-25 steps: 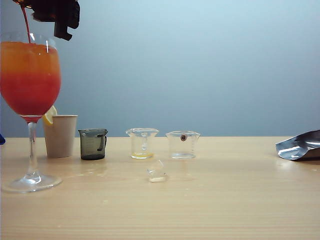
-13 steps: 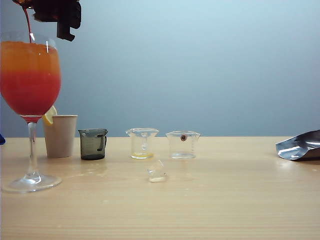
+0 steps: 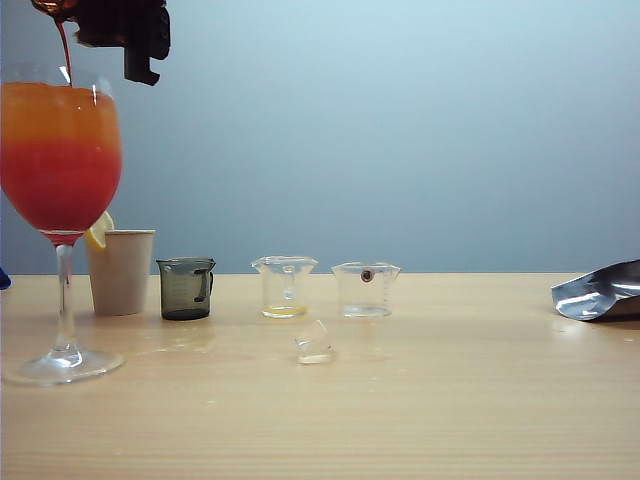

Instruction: Pick up the fourth measuring cup from the left, pour the grenadine inside into the goblet, and finally put the measuring cup back in its original place.

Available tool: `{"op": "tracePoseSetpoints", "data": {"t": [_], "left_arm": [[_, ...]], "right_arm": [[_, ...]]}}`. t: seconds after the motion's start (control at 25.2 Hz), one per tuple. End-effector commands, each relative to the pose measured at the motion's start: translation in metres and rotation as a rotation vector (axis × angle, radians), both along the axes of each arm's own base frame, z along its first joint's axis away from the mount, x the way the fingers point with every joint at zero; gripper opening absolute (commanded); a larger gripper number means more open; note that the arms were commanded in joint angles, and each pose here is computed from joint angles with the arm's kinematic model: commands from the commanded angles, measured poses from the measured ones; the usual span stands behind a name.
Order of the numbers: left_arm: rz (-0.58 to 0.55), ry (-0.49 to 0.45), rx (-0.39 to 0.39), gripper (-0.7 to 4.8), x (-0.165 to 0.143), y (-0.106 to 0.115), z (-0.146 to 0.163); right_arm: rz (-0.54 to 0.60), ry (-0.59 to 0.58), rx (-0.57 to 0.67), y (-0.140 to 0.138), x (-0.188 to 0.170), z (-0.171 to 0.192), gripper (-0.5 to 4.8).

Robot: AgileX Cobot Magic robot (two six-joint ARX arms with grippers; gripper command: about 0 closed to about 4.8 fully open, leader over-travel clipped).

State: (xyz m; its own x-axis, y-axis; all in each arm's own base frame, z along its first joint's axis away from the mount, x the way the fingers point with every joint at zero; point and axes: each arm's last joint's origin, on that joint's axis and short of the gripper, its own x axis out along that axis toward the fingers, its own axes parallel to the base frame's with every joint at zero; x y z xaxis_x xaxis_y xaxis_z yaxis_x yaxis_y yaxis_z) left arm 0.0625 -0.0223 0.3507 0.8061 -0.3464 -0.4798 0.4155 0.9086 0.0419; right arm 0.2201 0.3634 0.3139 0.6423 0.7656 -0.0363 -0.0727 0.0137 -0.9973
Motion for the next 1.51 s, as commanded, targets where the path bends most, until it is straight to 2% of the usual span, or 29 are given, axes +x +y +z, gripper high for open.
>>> {"op": "tracePoseSetpoints", "data": {"t": [0.04,0.72,1.51], "left_arm": [[-0.002,0.004,-0.001,-0.05,-0.0002,0.0,0.0],[-0.001,0.017,0.001,-0.05,-0.0009,0.0002,-0.0011],[-0.001,0.01,-0.002,-0.05,-0.0005,0.0001,-0.0004]], "right_arm": [[0.001,-0.036,0.013,-0.0008,-0.0019,0.0077,1.39],[0.013,-0.117,-0.044,-0.0002,-0.0026,0.0083,1.39],[0.012,-0.182,-0.041,-0.0004,-0.0024,0.0126,1.38]]}}
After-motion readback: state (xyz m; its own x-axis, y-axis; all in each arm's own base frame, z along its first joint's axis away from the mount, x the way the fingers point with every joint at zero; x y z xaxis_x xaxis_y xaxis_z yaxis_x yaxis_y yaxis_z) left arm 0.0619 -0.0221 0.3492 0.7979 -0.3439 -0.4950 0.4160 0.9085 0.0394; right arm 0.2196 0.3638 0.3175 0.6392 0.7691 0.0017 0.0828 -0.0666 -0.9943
